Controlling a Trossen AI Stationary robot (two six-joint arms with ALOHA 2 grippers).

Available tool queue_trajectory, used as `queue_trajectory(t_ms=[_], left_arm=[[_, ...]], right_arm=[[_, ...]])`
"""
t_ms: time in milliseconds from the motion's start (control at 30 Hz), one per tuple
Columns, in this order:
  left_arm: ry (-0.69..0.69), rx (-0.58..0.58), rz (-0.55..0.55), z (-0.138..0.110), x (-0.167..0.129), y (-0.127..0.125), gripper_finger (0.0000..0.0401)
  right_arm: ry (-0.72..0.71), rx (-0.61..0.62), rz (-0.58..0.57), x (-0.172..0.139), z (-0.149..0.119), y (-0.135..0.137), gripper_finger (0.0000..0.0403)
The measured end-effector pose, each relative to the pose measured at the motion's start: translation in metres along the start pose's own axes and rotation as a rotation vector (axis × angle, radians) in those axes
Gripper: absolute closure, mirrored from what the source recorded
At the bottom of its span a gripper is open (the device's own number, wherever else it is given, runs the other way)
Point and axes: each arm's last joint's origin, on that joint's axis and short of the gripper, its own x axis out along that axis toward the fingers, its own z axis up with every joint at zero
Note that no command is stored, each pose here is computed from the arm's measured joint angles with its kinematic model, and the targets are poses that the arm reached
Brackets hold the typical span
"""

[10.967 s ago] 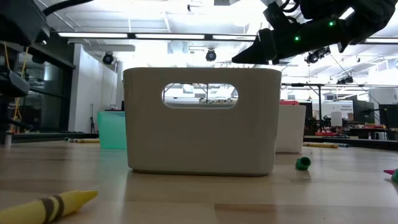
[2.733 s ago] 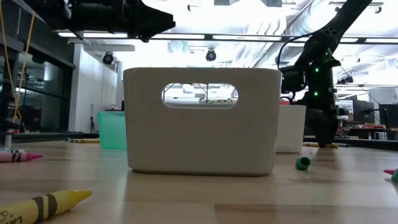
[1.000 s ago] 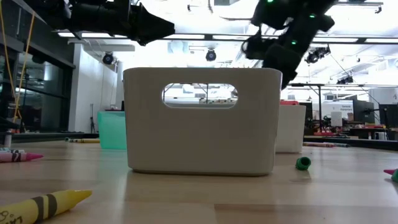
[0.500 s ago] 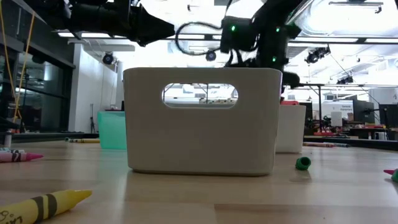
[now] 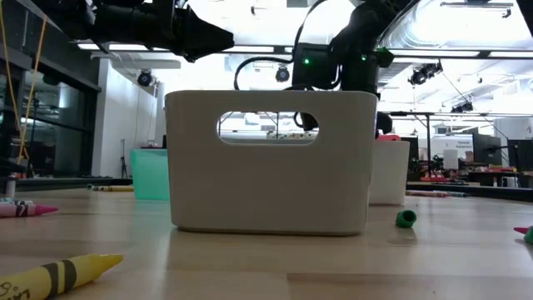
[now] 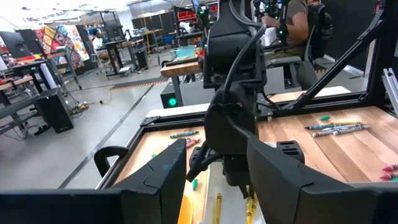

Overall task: Sort crayons
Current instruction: Put the yellow crayon into the white bin

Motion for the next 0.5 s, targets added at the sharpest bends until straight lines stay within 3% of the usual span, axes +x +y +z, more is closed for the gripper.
queue_trajectory(t_ms=[500], left_arm=[[0.0, 0.0, 0.0, 0.0, 0.0, 0.0, 0.0243]], right_arm=[[0.003, 0.02, 0.012, 0.0018, 0.0, -0.0008, 0.0336]])
